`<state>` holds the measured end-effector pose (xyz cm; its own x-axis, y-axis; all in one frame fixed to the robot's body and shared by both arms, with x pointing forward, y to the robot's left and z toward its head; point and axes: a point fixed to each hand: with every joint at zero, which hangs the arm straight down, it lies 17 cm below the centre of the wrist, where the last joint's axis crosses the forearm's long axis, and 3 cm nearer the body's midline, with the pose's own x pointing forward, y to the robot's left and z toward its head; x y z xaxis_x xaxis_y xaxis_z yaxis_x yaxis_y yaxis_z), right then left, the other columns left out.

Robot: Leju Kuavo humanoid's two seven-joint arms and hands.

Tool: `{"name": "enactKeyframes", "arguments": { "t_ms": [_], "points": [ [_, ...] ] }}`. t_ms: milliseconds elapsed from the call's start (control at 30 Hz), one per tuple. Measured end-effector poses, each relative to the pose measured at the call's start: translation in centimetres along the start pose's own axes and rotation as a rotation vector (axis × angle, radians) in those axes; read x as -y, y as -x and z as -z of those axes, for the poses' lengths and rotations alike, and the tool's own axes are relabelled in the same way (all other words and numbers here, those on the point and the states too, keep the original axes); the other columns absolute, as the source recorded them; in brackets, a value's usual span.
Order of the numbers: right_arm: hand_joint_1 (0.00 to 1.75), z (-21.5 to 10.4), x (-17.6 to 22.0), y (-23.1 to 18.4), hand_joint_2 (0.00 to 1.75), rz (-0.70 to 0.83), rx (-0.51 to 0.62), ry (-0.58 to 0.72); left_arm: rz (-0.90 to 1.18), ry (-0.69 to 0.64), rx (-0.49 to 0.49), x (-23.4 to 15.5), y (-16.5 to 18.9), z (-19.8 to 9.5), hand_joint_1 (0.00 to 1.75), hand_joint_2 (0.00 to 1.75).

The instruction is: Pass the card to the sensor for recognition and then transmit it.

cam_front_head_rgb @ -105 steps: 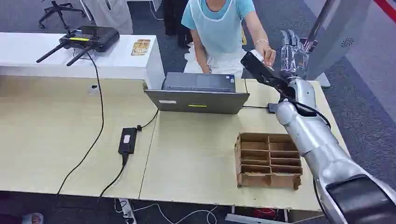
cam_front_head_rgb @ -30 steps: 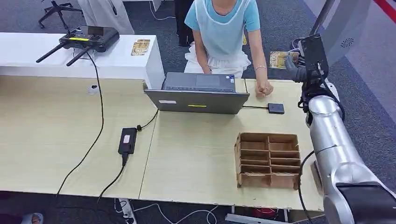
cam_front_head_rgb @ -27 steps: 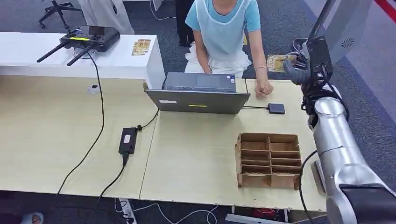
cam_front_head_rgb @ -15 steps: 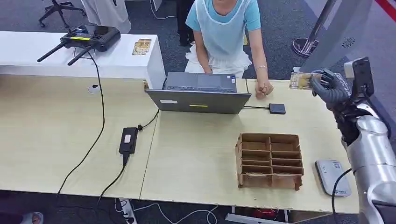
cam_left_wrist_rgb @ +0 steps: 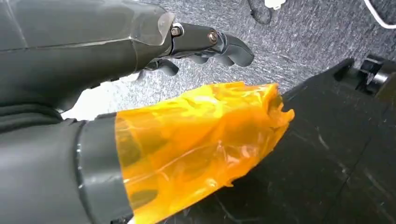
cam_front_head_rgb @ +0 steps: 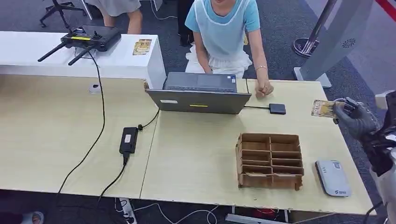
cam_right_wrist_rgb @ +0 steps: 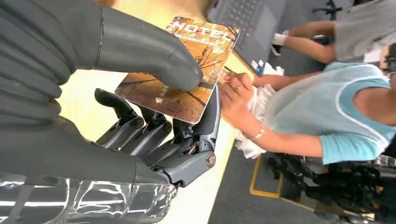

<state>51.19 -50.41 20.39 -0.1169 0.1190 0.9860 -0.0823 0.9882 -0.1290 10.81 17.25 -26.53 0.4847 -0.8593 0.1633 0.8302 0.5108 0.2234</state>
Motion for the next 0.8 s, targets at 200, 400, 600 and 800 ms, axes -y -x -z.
{"name": "enactKeyframes", "arguments": {
  "t_ms": [200, 400, 600, 800],
  "points": [
    [1.75, -1.6, 0.1, 0.4, 1.75, -0.031, -0.019, -0.042, 0.056, 0.006, 0.013, 0.1, -0.2, 0.0, 0.0, 0.0],
    [1.75, -3.1, 0.0, 1.6, 1.75, -0.043, -0.042, -0.06, 0.125, 0.015, 0.036, 0.4, -0.7, -0.1, 0.0, 0.0],
    [1.75, -4.2, -0.3, 2.6, 1.75, -0.054, -0.076, -0.091, 0.206, 0.028, 0.061, 0.9, -1.2, -0.2, 0.0, 0.0],
    [1.75, -4.6, -0.1, 3.1, 1.75, -0.06, -0.089, -0.094, 0.229, 0.028, 0.07, 0.9, -1.4, -0.3, 0.0, 0.0]
  ]
}}
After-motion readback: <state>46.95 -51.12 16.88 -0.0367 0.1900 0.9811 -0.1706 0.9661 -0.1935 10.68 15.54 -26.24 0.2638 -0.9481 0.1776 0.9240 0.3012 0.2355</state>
